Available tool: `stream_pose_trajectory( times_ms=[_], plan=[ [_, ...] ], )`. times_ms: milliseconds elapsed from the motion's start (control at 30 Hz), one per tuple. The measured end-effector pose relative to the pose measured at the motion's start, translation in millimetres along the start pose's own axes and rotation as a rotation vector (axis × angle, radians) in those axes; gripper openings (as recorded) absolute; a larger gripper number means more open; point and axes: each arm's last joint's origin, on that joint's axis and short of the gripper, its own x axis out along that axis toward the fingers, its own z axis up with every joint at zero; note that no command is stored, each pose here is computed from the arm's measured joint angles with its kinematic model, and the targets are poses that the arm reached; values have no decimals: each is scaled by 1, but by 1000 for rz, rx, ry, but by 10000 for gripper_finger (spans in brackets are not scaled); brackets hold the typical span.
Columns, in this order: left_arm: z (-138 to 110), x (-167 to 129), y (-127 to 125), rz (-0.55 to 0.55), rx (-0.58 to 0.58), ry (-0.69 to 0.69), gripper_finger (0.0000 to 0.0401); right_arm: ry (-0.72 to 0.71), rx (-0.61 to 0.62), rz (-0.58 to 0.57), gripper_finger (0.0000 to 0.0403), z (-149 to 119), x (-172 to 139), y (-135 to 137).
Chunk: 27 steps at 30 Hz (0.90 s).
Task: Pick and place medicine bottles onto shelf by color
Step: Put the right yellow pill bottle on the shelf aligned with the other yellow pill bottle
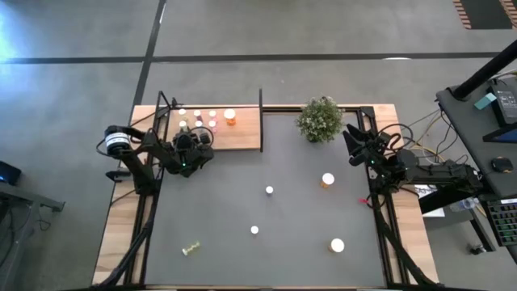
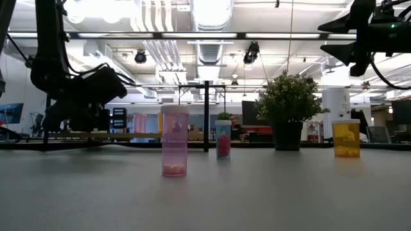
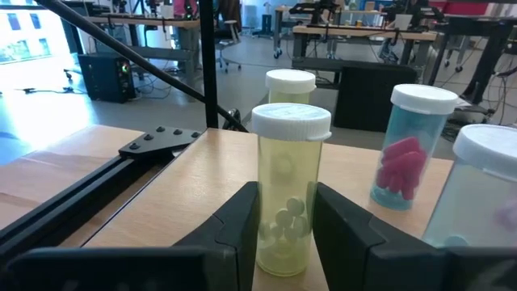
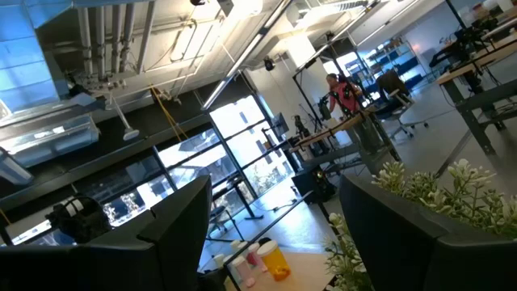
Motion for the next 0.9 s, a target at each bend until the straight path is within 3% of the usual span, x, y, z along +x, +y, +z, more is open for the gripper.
stream_pose_trajectory(
  times_ms=[900],
  plan=[
    [-1, -1, 0, -17, 2, 18, 168, 0, 0, 0, 260, 0, 0, 0]
  ],
)
